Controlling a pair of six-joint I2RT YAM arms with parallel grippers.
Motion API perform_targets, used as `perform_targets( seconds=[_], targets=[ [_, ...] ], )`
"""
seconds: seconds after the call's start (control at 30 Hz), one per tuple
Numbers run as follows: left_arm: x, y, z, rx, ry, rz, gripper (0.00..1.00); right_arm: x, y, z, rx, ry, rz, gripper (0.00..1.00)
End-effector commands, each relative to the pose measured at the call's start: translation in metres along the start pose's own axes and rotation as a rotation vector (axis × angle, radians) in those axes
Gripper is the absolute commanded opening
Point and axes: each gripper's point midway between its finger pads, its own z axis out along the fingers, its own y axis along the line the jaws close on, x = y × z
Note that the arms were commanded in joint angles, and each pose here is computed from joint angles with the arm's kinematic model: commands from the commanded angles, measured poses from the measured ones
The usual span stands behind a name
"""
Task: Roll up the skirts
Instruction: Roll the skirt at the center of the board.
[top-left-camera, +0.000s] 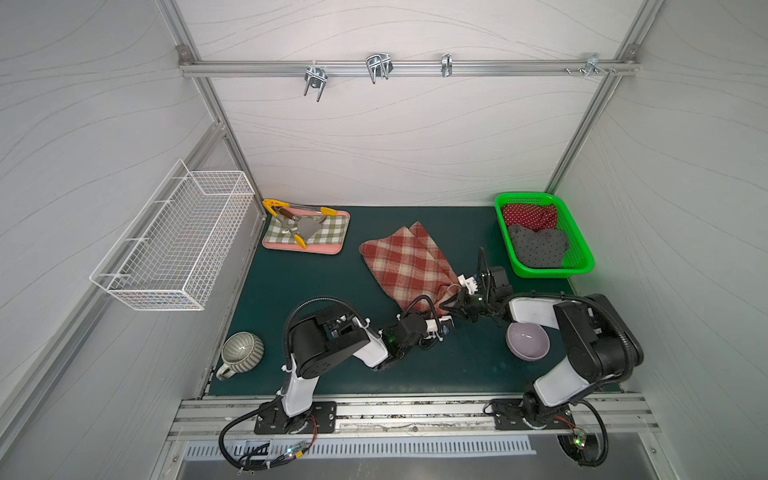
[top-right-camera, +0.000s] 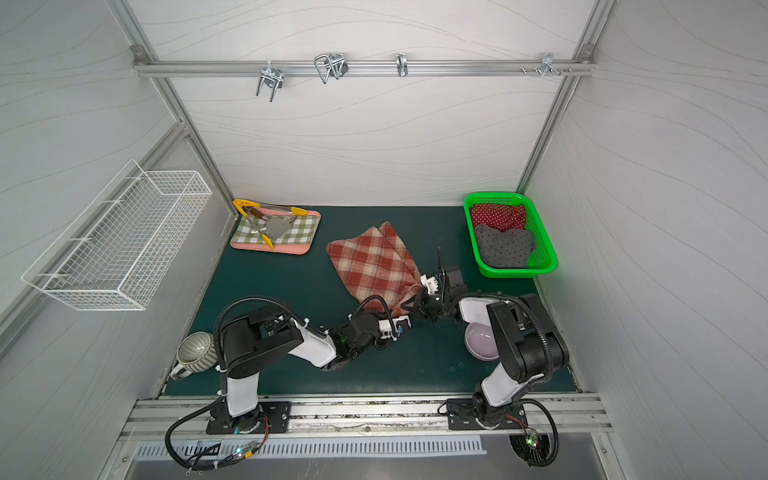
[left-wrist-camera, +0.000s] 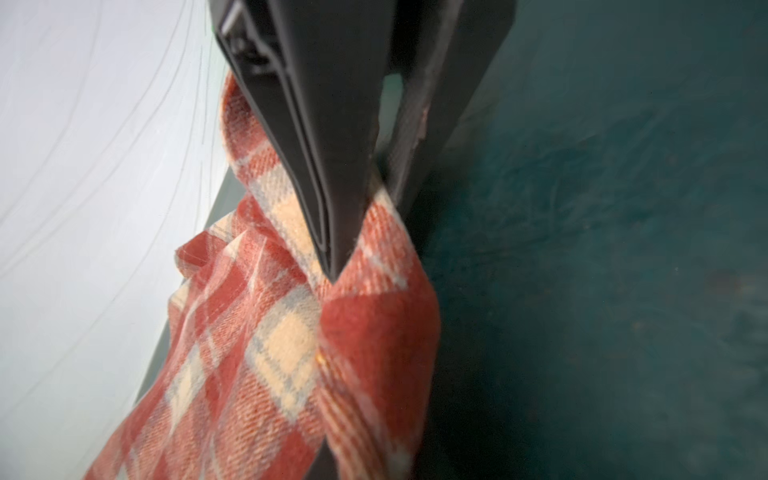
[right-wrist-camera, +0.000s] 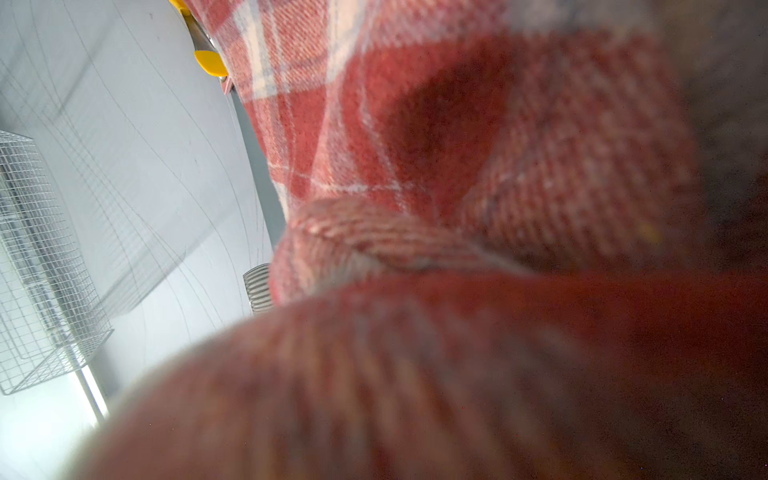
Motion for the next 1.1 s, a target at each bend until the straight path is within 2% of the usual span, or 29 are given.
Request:
perform_targets(
  seconds=[0.0,0.1,0.17,0.23,0.27,0.33,0.43,0.63,0.73,1.07],
  targets=[
    [-0.007,0.014,-0.014,0.065,-0.033,-0.191,0.00,0.003,0.012,-0.015,-0.044,-0.001,-0.016,0.06],
    [-0.012,0.017,-0.021,0.239,-0.055,-0.428,0.00,0.003,0.019,-0.026,-0.048,-0.034,-0.054,0.27],
    [-0.013,0.016,-0.022,0.364,-0.052,-0.580,0.00,0.004,0.025,-0.032,-0.056,-0.048,-0.077,0.50],
    [-0.011,0.011,-0.019,0.476,-0.035,-0.700,0.00,0.006,0.027,-0.038,-0.062,-0.061,-0.089,0.68],
    [-0.008,0.005,-0.016,0.538,-0.015,-0.762,0.00,0.007,0.028,-0.042,-0.068,-0.072,-0.095,0.76],
    [-0.002,-0.006,-0.011,0.638,0.013,-0.868,0.00,0.008,0.028,-0.048,-0.074,-0.093,-0.103,0.82],
    [0.009,-0.018,-0.002,0.751,0.039,-1.028,0.00,0.013,0.029,-0.055,-0.074,-0.110,-0.119,0.89],
    [0.031,-0.030,0.019,0.956,0.076,-1.347,0.00,0.015,0.023,-0.045,-0.059,-0.089,-0.125,0.91],
    [0.032,-0.034,0.020,1.000,0.072,-1.387,0.00,0.008,0.017,-0.034,-0.028,-0.080,-0.116,0.91],
    [0.040,-0.051,0.014,1.067,0.137,-1.410,0.00,-0.040,-0.009,-0.006,0.067,-0.164,-0.013,0.90]
  ],
)
